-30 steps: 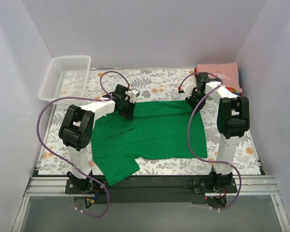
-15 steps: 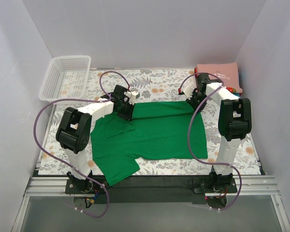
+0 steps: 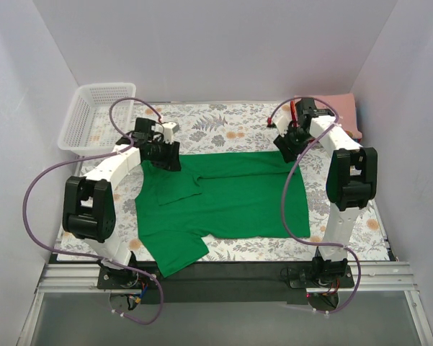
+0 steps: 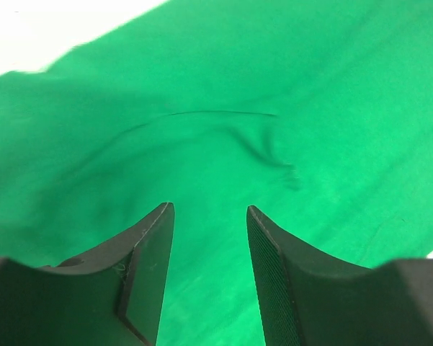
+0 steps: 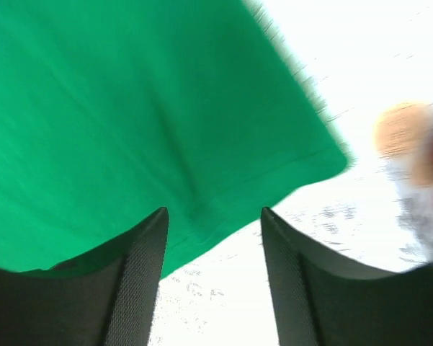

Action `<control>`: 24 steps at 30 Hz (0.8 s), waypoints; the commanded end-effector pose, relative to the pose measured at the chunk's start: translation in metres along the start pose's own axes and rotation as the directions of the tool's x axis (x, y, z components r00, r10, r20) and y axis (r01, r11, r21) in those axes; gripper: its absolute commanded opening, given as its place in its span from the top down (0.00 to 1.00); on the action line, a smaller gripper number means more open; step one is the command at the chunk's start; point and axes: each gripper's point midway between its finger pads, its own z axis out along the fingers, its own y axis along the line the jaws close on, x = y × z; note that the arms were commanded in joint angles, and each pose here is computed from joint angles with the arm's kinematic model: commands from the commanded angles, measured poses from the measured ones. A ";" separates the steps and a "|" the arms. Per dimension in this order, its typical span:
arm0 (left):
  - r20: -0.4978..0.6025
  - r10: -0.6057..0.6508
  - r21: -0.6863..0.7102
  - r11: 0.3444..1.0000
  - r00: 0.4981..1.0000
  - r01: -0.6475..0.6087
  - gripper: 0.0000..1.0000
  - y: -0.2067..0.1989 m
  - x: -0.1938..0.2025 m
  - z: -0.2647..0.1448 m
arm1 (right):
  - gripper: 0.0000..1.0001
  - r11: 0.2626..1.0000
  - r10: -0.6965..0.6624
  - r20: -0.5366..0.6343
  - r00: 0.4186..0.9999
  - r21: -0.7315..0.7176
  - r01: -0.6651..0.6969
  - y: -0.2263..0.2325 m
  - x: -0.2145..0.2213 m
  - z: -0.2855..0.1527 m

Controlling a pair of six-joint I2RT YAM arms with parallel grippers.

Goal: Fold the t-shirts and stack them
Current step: Fold the tshirt

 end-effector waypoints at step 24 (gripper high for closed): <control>-0.053 -0.192 -0.245 0.954 0.980 0.173 0.63 0.151 0.011 0.041 | 0.49 0.978 0.174 0.109 0.979 0.095 -0.184 -0.081 -0.075 0.068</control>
